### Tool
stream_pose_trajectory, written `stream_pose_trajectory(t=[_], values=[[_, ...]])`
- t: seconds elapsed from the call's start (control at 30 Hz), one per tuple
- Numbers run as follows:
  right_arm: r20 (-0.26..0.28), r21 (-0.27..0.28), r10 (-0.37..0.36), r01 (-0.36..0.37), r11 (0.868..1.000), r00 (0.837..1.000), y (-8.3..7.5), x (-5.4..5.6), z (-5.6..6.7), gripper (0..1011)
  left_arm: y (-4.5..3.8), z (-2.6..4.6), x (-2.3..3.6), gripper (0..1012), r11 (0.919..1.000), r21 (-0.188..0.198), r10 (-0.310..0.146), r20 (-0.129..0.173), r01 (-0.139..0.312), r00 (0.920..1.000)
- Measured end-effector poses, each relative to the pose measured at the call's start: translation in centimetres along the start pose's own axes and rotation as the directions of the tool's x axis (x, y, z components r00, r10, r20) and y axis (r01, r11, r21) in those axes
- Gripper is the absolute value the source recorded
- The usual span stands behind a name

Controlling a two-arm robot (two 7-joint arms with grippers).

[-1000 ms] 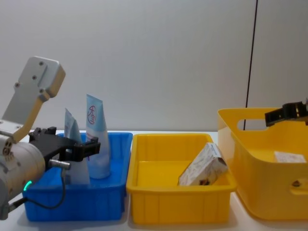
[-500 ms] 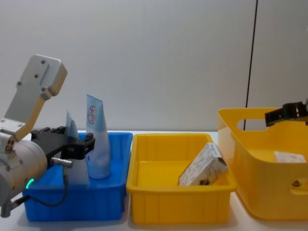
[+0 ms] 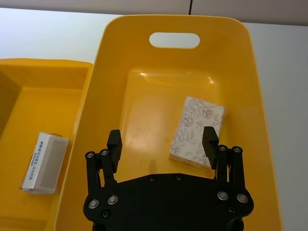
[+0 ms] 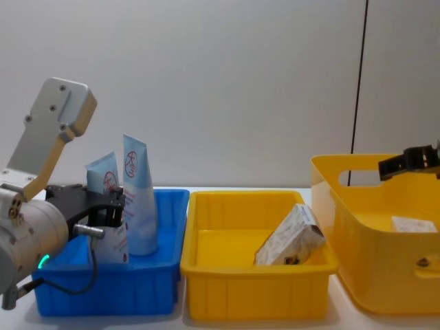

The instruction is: Bimanual collaborative sorting of washing and personal care products

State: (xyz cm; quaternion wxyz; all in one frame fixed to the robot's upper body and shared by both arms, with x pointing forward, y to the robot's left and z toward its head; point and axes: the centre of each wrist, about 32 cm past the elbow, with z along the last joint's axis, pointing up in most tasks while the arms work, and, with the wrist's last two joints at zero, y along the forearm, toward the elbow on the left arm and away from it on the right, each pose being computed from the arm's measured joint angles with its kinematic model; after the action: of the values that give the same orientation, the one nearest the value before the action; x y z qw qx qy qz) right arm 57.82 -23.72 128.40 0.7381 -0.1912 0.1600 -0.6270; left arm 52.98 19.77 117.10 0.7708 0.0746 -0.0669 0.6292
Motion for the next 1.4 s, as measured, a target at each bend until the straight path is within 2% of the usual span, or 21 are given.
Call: stream_pose_trajectory(t=[0.33, 0.67, 0.87, 1.2, 1.3, 1.33, 1.4], values=[[0.0, 0.0, 0.0, 0.0, 1.0, 1.0, 0.0, 0.0, 0.0, 1003, -0.03, 0.01, -0.01, 195, 1.0, 0.0, 0.0, 0.0, 0.0, 1.0], [0.0, 0.0, 0.0, 0.0, 1.0, 1.0, 0.0, 0.0, 0.0, 1003, -0.04, 0.02, 0.0, 195, 1.0, 0.0, 0.0, 0.0, 0.0, 1.0], [0.0, 0.0, 0.0, 0.0, 1.0, 1.0, 0.0, 0.0, 0.0, 1004, 0.03, 0.24, 0.2, 194, 1.0, -0.008, 0.004, 0.008, -0.004, 1.0], [0.0, 0.0, 0.0, 0.0, 1.0, 1.0, 0.0, 0.0, 0.0, 1003, 0.18, 1.7, 0.9, 194, 0.9985, -0.048, 0.029, 0.022, -0.028, 0.9993], [0.0, 0.0, 0.0, 0.0, 1.0, 1.0, 0.0, 0.0, 0.0, 1003, 0.21, 2.63, 1.2, 194, 0.9961, -0.077, 0.046, 0.025, -0.044, 0.9986], [0.0, 0.0, 0.0, 0.0, 1.0, 1.0, 0.0, 0.0, 0.0, 1003, 0.21, 2.63, 1.2, 194, 0.9961, -0.077, 0.046, 0.025, -0.044, 0.9986], [0.0, 0.0, 0.0, 0.0, 1.0, 1.0, 0.0, 0.0, 0.0, 1003, 0.21, 3.36, 1.42, 194, 0.9936, -0.099, 0.057, 0.027, -0.054, 0.998]])
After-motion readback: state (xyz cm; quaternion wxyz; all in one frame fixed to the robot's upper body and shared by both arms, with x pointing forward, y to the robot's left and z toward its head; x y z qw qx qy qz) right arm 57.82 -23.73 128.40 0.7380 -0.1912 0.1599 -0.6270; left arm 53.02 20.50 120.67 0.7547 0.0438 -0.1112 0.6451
